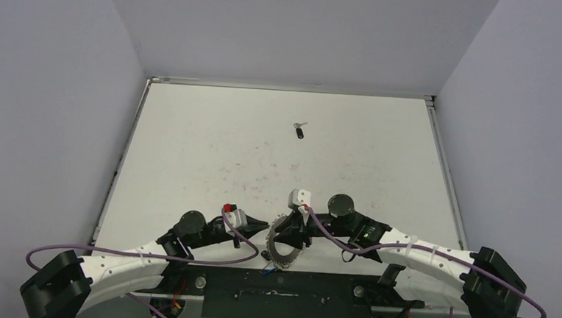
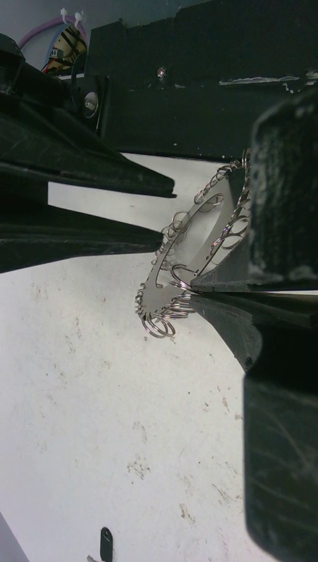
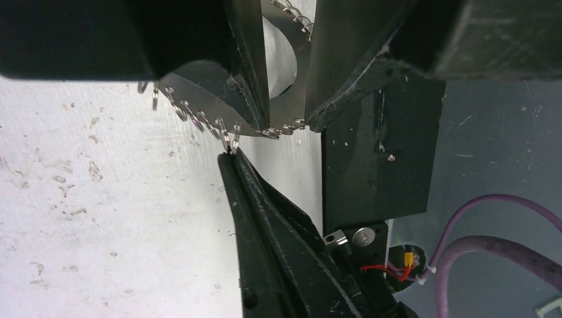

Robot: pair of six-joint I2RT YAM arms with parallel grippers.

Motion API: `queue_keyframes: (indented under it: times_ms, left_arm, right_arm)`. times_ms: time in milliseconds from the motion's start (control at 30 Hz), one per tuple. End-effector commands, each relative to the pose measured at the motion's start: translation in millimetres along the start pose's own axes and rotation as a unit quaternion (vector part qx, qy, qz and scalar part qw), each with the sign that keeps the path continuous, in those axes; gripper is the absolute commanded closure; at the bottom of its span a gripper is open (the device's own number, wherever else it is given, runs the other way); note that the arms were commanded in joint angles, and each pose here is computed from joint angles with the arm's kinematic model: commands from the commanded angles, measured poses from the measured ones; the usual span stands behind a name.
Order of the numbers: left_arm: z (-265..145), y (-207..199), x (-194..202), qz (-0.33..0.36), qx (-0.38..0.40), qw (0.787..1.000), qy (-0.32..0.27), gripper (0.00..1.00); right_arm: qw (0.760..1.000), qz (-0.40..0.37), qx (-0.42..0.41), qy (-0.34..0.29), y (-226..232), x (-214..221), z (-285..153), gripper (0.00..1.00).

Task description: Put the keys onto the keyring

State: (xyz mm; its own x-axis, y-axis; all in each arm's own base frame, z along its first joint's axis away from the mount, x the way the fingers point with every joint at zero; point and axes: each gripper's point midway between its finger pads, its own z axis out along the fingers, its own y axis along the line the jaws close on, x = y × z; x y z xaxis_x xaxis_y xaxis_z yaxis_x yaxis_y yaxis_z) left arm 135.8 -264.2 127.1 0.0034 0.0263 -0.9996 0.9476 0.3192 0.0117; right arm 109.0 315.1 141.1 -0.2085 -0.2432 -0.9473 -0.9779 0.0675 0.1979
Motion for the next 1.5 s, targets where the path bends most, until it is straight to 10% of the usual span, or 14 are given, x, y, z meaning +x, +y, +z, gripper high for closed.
queue_keyframes:
  times_ms: [0,1467]
  left_arm:
    - [3.3,-0.9,-18.6,0.005,0.001,0.999,-0.034,1.0]
    - [5.5,-3.3,-22.7,0.006,0.006,0.999,-0.037,1.0]
  right_arm:
    - [0.998,-0.053,0.037,-0.02,-11.3,-5.8,8.9,0.72]
    - [0.996,-0.054,0.065,-0.041,-23.8,-8.8,27.1,0.71]
